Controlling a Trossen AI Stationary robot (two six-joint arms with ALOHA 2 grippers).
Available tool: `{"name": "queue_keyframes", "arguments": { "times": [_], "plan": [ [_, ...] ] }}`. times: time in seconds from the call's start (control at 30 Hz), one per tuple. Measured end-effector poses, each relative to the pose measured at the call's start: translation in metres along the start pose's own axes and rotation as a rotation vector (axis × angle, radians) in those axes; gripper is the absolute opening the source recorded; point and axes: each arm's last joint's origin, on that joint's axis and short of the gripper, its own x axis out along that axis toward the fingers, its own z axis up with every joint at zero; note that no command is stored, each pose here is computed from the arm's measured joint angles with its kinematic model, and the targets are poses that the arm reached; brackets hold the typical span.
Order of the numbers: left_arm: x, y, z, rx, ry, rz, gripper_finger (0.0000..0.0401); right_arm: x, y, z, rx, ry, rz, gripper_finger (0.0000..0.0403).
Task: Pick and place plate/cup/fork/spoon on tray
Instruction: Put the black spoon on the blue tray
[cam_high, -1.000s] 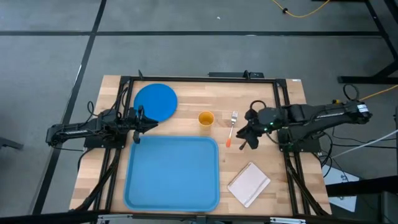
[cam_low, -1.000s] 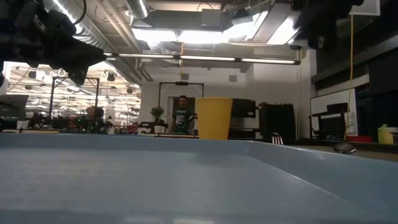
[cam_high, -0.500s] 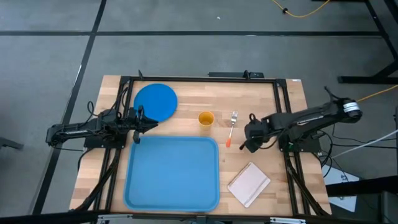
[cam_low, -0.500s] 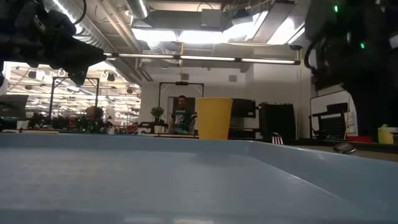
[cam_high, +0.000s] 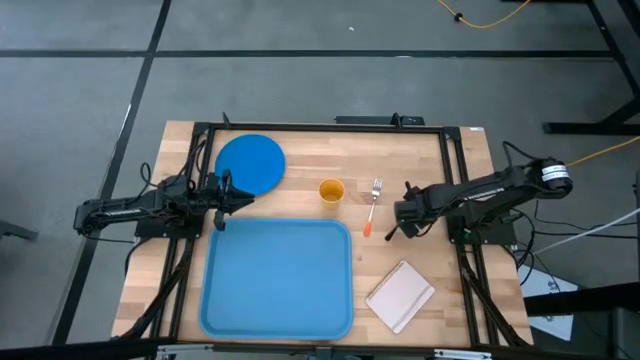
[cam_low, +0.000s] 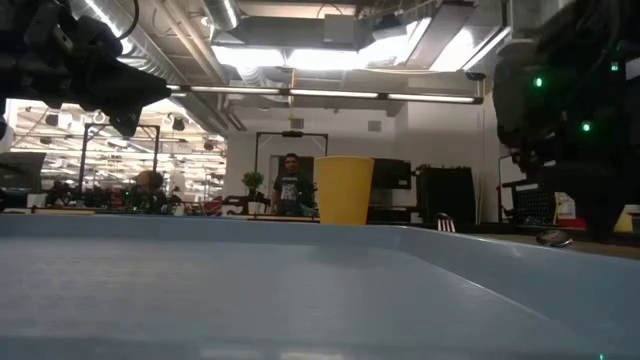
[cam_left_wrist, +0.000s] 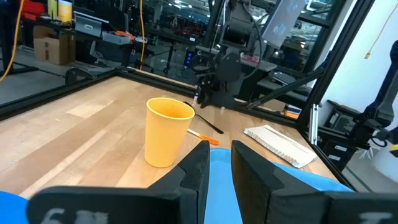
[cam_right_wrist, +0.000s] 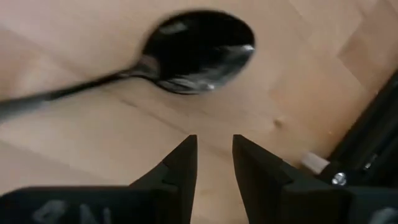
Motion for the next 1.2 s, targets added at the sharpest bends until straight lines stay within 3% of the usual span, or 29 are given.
{"name": "queue_keyframes", "arguments": {
  "times": [0.13, 0.3, 0.43, 0.6, 0.97, 1.2],
  "plan": [
    [0.000, 0.000, 0.000, 0.000, 0.000, 0.000, 0.0059, 0.006, -0.003, 0.004, 0.021, -0.046, -0.044, 0.0107],
    [0.000, 0.000, 0.000, 0.000, 0.000, 0.000, 0.0059, 0.008, -0.002, 0.012, 0.041, -0.083, -0.017, 0.0107],
    [0.000, 0.000, 0.000, 0.000, 0.000, 0.000, 0.0059, 0.008, -0.002, 0.024, 0.095, -0.191, -0.011, 0.0107],
    [0.000, 0.000, 0.000, 0.000, 0.000, 0.000, 0.0059, 0.007, 0.004, 0.039, 0.091, -0.291, 0.074, 0.0107],
    [0.000, 0.000, 0.000, 0.000, 0.000, 0.000, 0.0059, 0.001, 0.014, 0.032, 0.111, -0.181, 0.204, 0.0107],
    [0.000, 0.000, 0.000, 0.000, 0.000, 0.000, 0.0059, -0.006, 0.032, 0.033, 0.162, -0.241, 0.370, 0.0107]
  ]
}}
